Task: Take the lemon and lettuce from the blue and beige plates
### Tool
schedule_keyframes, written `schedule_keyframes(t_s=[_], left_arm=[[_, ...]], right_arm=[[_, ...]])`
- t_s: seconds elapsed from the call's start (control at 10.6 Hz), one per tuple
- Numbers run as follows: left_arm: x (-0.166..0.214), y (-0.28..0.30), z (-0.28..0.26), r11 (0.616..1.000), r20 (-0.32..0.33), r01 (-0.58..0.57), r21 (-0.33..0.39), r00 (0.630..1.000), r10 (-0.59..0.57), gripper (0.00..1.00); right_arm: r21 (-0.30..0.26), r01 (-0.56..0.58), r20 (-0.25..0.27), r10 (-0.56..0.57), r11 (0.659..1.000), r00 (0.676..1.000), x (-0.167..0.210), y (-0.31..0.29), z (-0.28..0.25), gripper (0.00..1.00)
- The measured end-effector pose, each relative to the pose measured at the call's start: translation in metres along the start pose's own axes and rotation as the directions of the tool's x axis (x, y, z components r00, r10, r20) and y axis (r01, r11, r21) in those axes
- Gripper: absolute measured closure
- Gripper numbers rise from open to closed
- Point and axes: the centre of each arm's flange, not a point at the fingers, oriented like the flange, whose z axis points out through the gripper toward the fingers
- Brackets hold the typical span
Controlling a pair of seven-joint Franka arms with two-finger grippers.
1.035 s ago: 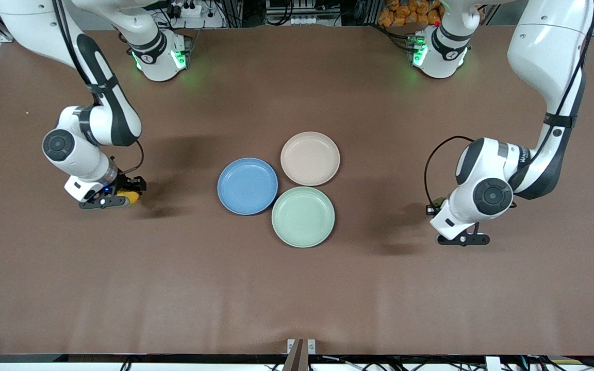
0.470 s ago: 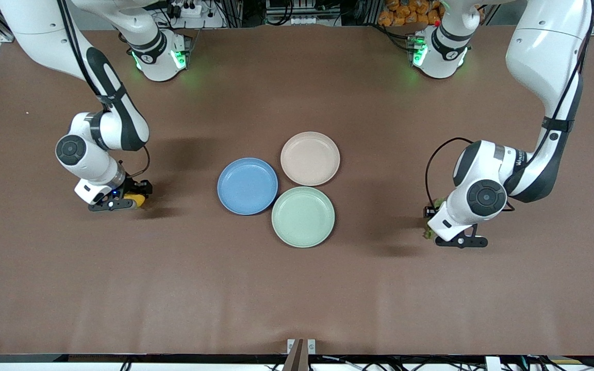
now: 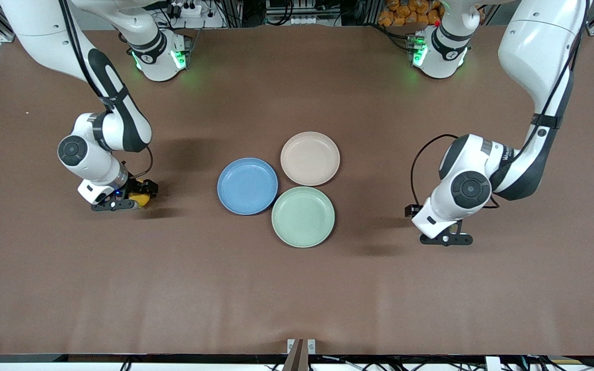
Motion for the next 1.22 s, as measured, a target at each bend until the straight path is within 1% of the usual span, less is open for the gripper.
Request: schedule_keyframes(t_s=[0.19,0.38,0.47,0.56,0.66,0.75,0.94,1.22], left_arm=[[-0.004,-0.003,-0.012,0.999,0.011,0.025,-0.037,1.0,-0.025,0.0],[-0.017,-0.02,-0.016,0.998,0.044,0.009,-0.067,0.999,-0.006,0.0],[-0.026,-0.034,-0.019,0.997,0.056,-0.005,-0.076,0.998,0.01,0.0],[-0.038,-0.051,-0.023,0.997,0.066,-0.017,-0.075,0.998,0.022,0.0],[-0.053,-0.071,-0.029,0.998,0.069,-0.016,-0.065,0.997,0.021,0.0],[-0.066,-0.087,-0.04,0.999,0.061,-0.007,-0.054,0.998,0.01,0.0],[-0.08,-0.099,-0.074,0.999,0.006,0.008,-0.047,1.0,-0.007,0.0],[-0.083,-0.105,-0.137,0.998,-0.113,0.017,-0.056,0.993,-0.024,0.0]], right_arm=[[0.008,0.0,0.025,0.0,1.0,1.0,0.007,0.0,-0.012,0.0],[0.027,-0.002,0.075,0.0,1.0,0.997,0.021,0.0,-0.045,0.0],[0.036,-0.006,0.091,0.002,0.999,0.996,0.028,0.002,-0.067,0.0],[0.045,-0.01,0.099,0.005,0.999,0.995,0.034,0.004,-0.092,0.0],[0.052,-0.012,0.094,0.007,0.999,0.996,0.038,0.007,-0.118,0.0],[0.056,-0.014,0.077,0.009,0.998,0.997,0.043,0.009,-0.142,0.0],[0.059,-0.017,0.031,0.015,0.998,0.999,0.053,0.014,-0.179,0.0],[0.063,-0.019,0.024,0.018,0.998,1.0,0.068,0.021,-0.223,0.0]])
